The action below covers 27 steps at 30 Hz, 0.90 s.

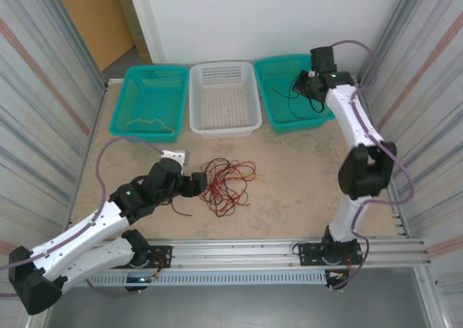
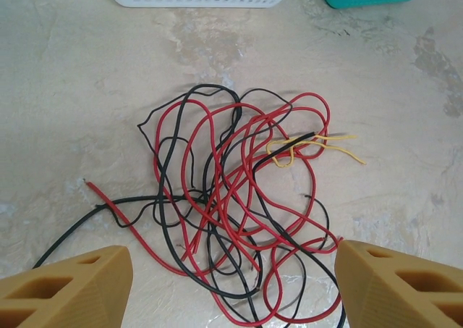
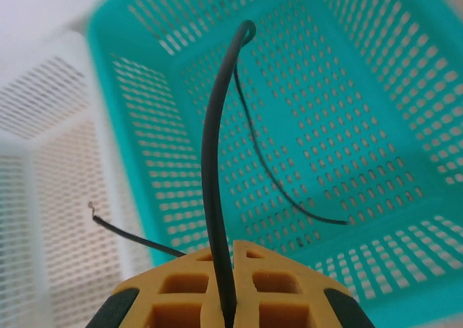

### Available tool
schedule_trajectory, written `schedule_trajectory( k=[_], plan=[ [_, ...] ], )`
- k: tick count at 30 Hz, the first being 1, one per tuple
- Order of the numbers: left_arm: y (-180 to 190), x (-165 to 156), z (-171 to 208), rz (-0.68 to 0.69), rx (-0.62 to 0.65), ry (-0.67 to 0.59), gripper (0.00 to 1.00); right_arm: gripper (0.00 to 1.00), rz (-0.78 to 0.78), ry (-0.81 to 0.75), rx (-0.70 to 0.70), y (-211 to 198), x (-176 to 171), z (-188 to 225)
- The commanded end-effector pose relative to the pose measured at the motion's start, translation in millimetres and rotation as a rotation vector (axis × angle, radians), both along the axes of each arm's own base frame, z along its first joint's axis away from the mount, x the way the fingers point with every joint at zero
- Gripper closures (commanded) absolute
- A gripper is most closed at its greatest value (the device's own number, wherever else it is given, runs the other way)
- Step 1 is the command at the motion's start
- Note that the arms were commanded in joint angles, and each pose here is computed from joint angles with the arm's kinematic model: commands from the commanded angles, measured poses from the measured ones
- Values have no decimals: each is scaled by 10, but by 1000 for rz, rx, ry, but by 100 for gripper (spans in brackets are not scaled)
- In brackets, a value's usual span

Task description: Untangle the cables

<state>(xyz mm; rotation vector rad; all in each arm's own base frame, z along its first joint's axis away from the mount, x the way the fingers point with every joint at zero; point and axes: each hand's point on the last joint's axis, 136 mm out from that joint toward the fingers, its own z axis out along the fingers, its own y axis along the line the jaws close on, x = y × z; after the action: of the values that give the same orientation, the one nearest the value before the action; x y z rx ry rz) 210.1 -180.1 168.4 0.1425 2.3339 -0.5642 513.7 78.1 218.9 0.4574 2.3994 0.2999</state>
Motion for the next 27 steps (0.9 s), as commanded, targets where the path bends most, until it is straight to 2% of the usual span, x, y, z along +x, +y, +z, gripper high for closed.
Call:
schedule_trajectory(
  k=[1,5,8,18,23,24,27],
  plan=[
    [147,-23,-31,38,41,9,25,100,51,80,-108,82,63,-406],
    [270,-34,-68,78,70,22,25,100,124,167,-206,308,54,-742],
    [365,-79,-196,115,94,56,24,100,184,213,-218,514,-57,-940],
    [422,-127,-386,155,67,90,24,100,263,177,-91,1001,-295,-828],
    [370,-86,-381,148,71,95,23,100,277,184,-68,1063,-337,-796],
    [366,-78,-367,146,71,90,23,97,269,182,-82,1034,-357,-766],
    [351,-59,-319,144,65,79,23,54,197,169,-232,777,-466,-572]
  ],
)
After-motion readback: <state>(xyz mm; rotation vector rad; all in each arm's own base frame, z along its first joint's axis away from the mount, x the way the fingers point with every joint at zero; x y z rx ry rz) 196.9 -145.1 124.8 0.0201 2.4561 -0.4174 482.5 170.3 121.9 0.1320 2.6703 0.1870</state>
